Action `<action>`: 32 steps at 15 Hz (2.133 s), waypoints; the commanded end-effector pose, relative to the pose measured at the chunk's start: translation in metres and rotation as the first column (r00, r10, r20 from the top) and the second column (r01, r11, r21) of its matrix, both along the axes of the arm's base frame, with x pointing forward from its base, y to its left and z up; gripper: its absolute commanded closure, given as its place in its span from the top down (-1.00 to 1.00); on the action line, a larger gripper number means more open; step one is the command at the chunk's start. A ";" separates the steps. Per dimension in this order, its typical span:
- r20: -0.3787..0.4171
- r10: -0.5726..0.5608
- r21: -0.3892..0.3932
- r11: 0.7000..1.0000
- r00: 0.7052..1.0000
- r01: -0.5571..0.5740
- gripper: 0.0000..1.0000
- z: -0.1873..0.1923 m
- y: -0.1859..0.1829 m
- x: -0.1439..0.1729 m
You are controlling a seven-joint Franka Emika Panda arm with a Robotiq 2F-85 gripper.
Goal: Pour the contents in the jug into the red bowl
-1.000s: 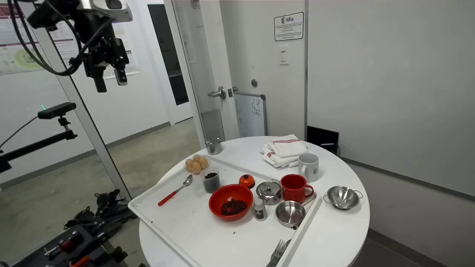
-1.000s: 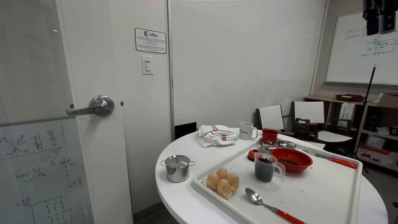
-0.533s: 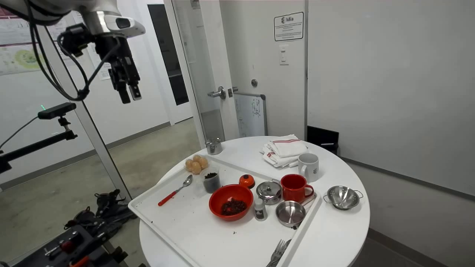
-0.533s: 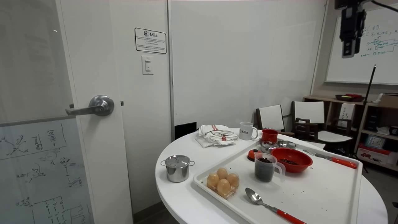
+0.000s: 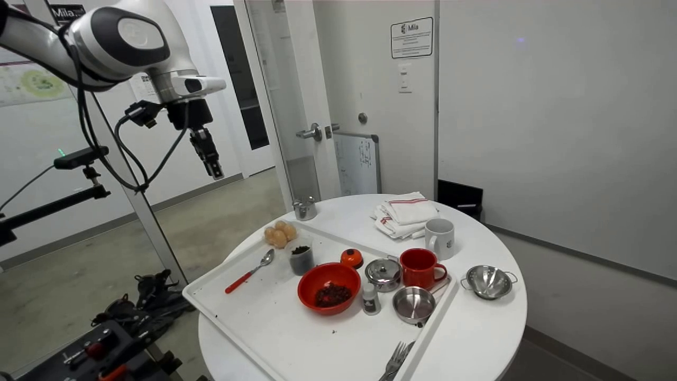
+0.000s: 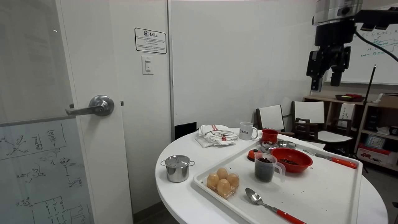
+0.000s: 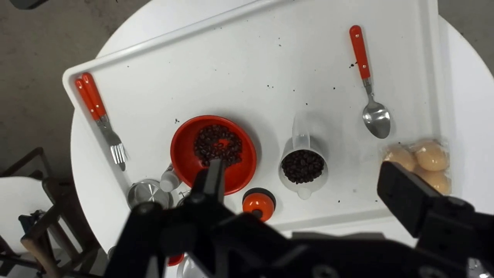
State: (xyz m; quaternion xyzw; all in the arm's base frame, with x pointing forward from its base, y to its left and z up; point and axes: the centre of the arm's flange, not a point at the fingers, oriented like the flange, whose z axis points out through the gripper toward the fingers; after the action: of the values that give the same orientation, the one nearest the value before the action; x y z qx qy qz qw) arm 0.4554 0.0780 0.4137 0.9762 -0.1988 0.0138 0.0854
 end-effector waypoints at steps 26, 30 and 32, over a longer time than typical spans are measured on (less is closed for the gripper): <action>-0.203 -0.095 0.141 0.982 0.975 0.125 1.00 -0.201 0.004 0.039; -0.201 -0.096 0.143 0.982 0.975 0.126 1.00 -0.201 0.005 0.032; -0.219 -0.099 0.128 0.983 0.971 0.129 1.00 -0.209 0.006 0.039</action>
State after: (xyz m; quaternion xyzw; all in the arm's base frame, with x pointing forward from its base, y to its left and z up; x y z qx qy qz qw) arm 0.4874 0.0827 0.2122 0.9642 -0.2432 -0.1019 0.0282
